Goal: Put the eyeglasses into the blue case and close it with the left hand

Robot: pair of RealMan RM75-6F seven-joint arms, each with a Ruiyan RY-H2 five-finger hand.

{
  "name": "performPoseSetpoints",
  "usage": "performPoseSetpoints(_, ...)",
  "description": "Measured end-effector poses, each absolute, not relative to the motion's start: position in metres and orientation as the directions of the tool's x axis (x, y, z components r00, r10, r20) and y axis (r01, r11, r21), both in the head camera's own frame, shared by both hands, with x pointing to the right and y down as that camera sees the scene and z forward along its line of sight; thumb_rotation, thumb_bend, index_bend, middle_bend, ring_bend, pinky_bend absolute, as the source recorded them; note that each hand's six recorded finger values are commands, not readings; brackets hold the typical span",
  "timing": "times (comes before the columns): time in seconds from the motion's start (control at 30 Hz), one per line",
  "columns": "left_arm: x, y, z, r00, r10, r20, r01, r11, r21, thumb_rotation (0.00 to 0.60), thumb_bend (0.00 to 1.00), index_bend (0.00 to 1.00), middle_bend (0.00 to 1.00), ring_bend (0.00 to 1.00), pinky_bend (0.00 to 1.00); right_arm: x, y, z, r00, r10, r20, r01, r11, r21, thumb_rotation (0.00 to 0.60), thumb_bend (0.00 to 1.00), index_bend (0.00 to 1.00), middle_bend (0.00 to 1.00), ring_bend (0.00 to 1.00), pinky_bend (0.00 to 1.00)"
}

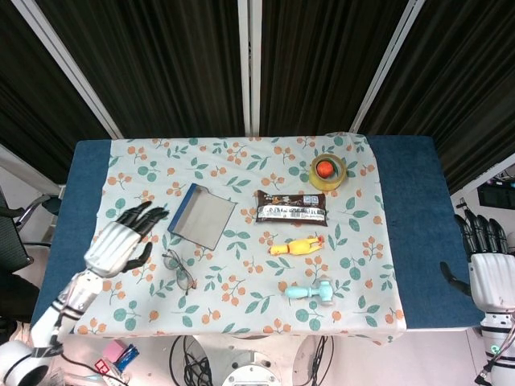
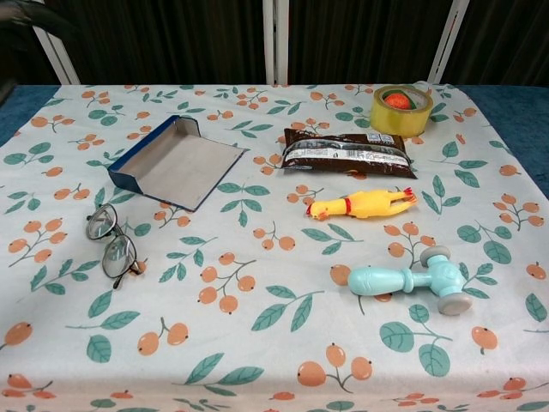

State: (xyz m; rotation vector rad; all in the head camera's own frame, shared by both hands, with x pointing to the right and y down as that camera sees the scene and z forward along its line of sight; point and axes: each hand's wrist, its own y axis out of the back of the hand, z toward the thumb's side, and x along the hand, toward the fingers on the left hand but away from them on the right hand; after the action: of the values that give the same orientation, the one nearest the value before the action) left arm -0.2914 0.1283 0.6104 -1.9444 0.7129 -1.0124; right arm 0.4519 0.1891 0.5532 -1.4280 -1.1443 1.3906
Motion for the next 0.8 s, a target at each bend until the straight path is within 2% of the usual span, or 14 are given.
performPoseSetpoints(0.13, -0.248, 0.127, 0.649, 0.599, -0.651, 0.466, -0.047, -0.609, -0.791, 0.6, 0.86, 0.11, 0.23, 0.04, 0.18, 0.46, 0.193, 0.551, -0.041, 0.967, -0.253, 0.065, -0.25, -0.966, 0.6, 0.19, 0.0, 0.0, 0.0, 0.0)
performPoseSetpoints(0.3, -0.224, 0.126, 0.688, 0.613, -0.592, 0.523, 0.038, -0.639, -0.768, 0.6, 0.86, 0.09, 0.23, 0.04, 0.18, 0.471, 0.196, 0.547, -0.072, 0.967, -0.244, 0.078, -0.238, -0.968, 0.6, 0.2, 0.0, 0.0, 0.0, 0.0)
performPoseSetpoints(0.47, -0.222, 0.125, 0.712, 0.589, -0.579, 0.563, 0.142, -0.612, -0.778, 0.6, 0.87, 0.08, 0.23, 0.04, 0.18, 0.479, 0.199, 0.545, -0.089, 0.969, -0.232, 0.083, -0.225, -0.971, 0.6, 0.2, 0.0, 0.0, 0.0, 0.0)
performPoseSetpoints(0.8, -0.239, 0.118, 0.726, 0.517, -0.612, 0.598, 0.339, -0.495, -0.8, 0.6, 0.9, 0.08, 0.26, 0.04, 0.18, 0.48, 0.2, 0.544, -0.092, 0.972, -0.217, 0.085, -0.209, -0.974, 0.6, 0.21, 0.0, 0.0, 0.0, 0.0)
